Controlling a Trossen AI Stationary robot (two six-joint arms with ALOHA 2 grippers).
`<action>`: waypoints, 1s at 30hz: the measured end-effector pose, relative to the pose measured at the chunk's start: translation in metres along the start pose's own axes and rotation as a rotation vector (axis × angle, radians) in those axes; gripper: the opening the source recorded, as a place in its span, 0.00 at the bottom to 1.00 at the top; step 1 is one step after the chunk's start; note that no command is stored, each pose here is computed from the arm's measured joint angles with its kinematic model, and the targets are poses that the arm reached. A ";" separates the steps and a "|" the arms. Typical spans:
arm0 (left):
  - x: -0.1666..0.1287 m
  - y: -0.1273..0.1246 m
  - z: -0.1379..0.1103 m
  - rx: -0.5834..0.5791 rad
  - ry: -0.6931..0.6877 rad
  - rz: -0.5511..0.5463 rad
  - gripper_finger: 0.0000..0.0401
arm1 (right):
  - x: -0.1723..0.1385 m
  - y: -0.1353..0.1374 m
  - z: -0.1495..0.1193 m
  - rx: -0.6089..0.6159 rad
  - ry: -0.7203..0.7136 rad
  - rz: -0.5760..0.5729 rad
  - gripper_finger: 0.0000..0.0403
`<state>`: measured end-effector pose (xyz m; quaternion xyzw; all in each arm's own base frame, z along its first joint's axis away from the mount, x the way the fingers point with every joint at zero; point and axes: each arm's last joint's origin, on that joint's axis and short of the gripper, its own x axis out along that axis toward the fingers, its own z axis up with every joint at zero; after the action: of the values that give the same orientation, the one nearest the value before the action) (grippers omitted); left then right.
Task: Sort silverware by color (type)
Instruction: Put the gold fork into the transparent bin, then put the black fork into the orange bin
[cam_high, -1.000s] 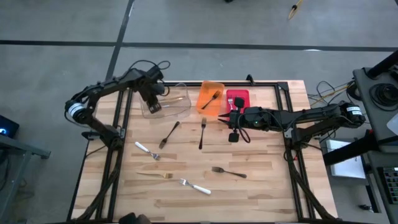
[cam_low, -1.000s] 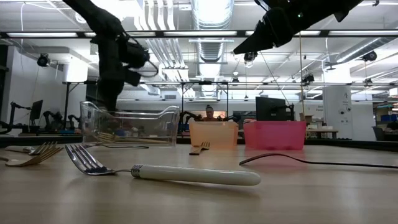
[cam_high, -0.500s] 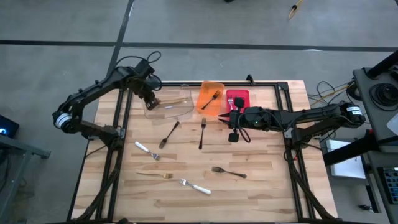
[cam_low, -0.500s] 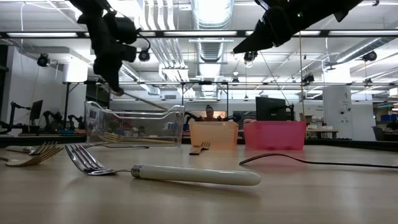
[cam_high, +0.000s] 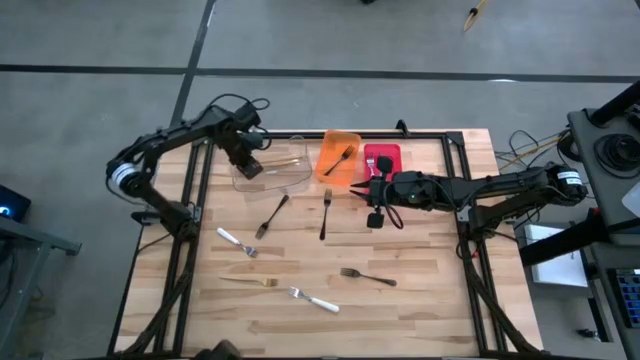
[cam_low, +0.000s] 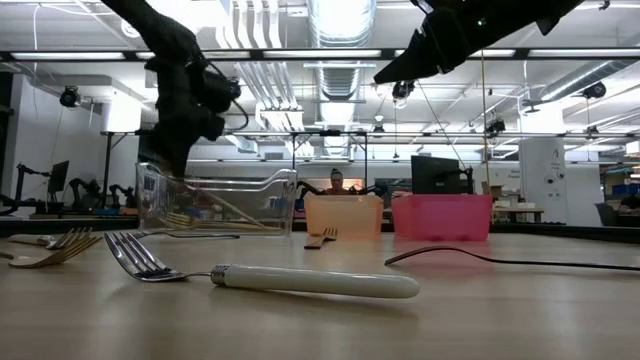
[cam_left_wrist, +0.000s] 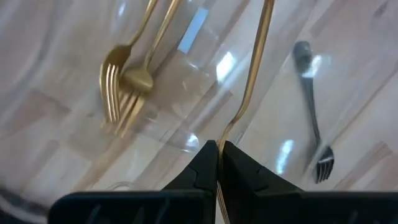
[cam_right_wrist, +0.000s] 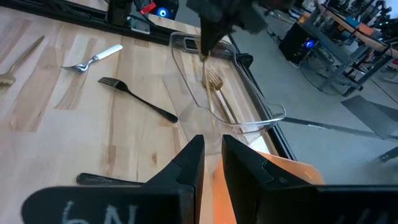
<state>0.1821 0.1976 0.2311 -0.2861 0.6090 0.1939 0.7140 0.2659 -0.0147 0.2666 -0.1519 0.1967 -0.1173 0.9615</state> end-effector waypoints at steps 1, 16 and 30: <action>0.003 0.002 0.001 -0.008 0.011 -0.014 0.00 | 0.000 0.000 0.000 0.000 0.000 0.000 0.12; 0.017 0.007 0.007 -0.047 0.050 -0.039 0.05 | 0.000 0.000 0.000 -0.003 0.001 0.001 0.12; 0.015 0.008 0.007 -0.016 0.043 -0.002 0.16 | 0.000 0.000 0.000 -0.003 0.001 0.001 0.12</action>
<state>0.1851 0.2065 0.2158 -0.2966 0.6224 0.1917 0.6985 0.2659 -0.0147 0.2665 -0.1530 0.1973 -0.1166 0.9613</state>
